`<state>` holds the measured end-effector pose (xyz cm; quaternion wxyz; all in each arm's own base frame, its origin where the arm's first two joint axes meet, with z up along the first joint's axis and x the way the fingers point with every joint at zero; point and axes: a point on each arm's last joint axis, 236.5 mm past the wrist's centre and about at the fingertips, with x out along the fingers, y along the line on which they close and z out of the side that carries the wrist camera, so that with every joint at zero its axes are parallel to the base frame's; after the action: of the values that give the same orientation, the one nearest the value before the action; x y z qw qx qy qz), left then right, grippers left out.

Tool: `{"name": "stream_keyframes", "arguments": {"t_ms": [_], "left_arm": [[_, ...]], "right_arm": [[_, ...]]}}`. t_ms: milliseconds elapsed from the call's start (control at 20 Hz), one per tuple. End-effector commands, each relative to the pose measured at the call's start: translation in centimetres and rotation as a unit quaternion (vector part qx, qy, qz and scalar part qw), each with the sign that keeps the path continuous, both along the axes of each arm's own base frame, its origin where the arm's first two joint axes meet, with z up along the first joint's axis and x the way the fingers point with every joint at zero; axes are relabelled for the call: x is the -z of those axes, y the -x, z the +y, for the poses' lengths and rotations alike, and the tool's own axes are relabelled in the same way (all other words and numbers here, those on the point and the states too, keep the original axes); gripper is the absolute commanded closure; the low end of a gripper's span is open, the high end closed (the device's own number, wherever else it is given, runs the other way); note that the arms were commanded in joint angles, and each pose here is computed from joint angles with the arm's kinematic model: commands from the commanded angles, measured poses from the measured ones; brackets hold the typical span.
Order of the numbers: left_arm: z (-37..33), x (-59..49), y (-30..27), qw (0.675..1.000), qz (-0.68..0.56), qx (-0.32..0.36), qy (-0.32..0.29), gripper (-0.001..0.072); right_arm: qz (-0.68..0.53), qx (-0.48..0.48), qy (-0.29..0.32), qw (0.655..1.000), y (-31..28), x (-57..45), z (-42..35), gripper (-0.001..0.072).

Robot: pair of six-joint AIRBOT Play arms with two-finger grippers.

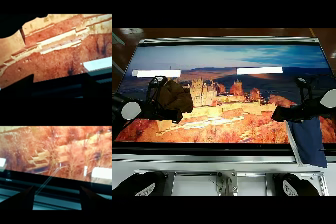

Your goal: Fold the shirts.

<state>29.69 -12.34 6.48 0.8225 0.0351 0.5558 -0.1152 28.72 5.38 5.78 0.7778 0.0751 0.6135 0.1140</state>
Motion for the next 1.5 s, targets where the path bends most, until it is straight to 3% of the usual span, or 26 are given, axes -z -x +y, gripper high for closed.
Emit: {"name": "stream_keyframes", "arguments": {"t_ms": [0, 900, 1450], "left_arm": [[0.0, 0.0, 0.0, 1.0, 0.0, 0.0, 0.0, 0.0011], [-0.2, -0.1, -0.2, 1.0, -0.004, -0.002, 0.005, 0.0011], [-2.0, -3.1, -5.6, 0.99, -0.13, -0.002, 0.048, 0.0015]], "right_arm": [[0.0, 0.0, 0.0, 1.0, 0.0, 0.0, 0.0, 0.0047], [-0.001, 0.0, 0.0, 1.0, 0.0, 0.0, 0.0, 0.0047], [-0.02, 0.004, -0.018, 1.0, -0.9, -0.5, 0.8, 0.0047]]}}
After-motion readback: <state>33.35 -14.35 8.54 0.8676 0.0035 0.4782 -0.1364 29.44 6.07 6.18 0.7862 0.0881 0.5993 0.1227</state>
